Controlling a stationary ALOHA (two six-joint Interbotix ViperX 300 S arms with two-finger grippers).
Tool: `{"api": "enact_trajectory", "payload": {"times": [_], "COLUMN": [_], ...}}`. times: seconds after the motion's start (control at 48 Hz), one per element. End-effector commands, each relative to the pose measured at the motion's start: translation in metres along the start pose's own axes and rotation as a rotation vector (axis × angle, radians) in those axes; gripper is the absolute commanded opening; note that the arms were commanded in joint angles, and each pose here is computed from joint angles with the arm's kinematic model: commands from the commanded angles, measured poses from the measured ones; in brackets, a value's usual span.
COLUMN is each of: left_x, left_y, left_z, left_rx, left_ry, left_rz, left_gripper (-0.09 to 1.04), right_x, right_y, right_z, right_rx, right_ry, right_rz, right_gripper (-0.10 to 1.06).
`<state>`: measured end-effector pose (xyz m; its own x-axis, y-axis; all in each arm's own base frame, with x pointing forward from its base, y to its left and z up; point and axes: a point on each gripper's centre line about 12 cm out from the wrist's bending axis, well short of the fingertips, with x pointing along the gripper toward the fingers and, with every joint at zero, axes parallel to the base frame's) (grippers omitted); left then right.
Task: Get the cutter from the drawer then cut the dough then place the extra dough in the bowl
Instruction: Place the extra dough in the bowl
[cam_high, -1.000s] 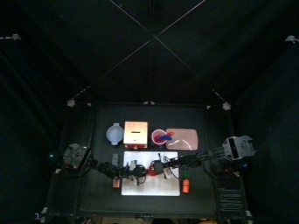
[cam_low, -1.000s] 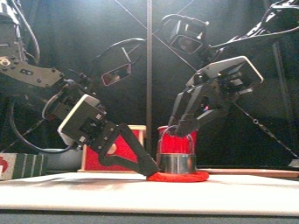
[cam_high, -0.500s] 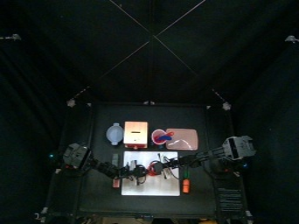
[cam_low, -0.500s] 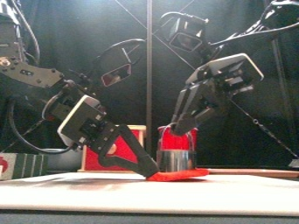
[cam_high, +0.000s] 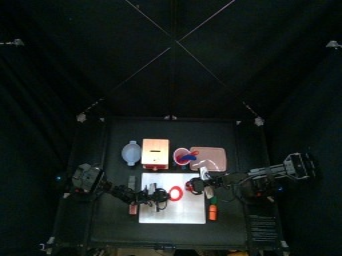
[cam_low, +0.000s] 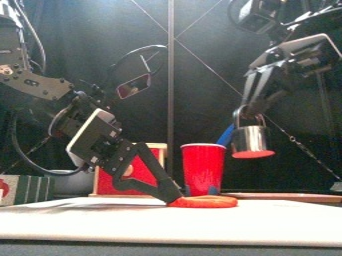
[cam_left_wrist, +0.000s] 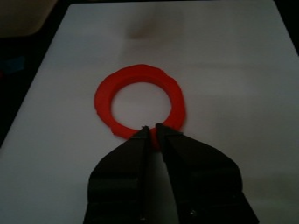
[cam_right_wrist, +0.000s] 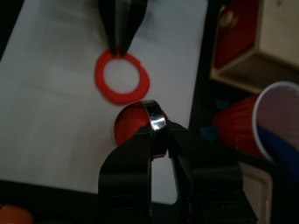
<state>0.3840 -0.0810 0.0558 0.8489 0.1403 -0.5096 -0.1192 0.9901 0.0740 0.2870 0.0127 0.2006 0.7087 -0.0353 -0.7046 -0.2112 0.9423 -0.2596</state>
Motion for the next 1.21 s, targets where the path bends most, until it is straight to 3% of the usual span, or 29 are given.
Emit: {"api": "enact_trajectory", "payload": {"times": [0.021, 0.125, 0.479, 0.667, 0.708, 0.979, 1.208], "left_x": [-0.005, -0.01, -0.015, -0.017, -0.015, 0.009, 0.028], "left_y": [0.005, 0.012, 0.019, 0.02, 0.021, 0.053, 0.066], "left_z": [0.021, 0.037, 0.057, 0.064, 0.065, 0.062, 0.057], "left_rx": [-0.03, -0.049, -0.018, -0.006, 0.0, 0.032, 0.024], "left_ry": [-0.047, -0.084, -0.138, -0.158, -0.163, -0.101, 0.024], "left_rz": [0.003, 0.01, 0.013, 0.018, 0.024, 0.084, 0.031], "left_gripper": [0.59, 0.61, 0.67, 0.71, 0.72, 0.76, 0.76], "right_x": [0.003, 0.012, 0.032, 0.028, 0.027, 0.02, 0.017], "right_y": [0.003, 0.009, 0.017, 0.014, 0.013, 0.009, 0.01], "right_z": [-0.014, -0.025, -0.037, -0.025, -0.021, -0.01, -0.008], "right_rx": [0.023, 0.013, 0.061, 0.175, 0.179, 0.206, 0.228], "right_ry": [-0.014, -0.021, -0.012, -0.034, -0.04, -0.071, -0.085], "right_rz": [0.011, 0.028, 0.061, 0.061, 0.06, 0.054, 0.06], "right_gripper": [0.46, 0.47, 0.6, 0.76, 0.78, 0.8, 0.8]}}
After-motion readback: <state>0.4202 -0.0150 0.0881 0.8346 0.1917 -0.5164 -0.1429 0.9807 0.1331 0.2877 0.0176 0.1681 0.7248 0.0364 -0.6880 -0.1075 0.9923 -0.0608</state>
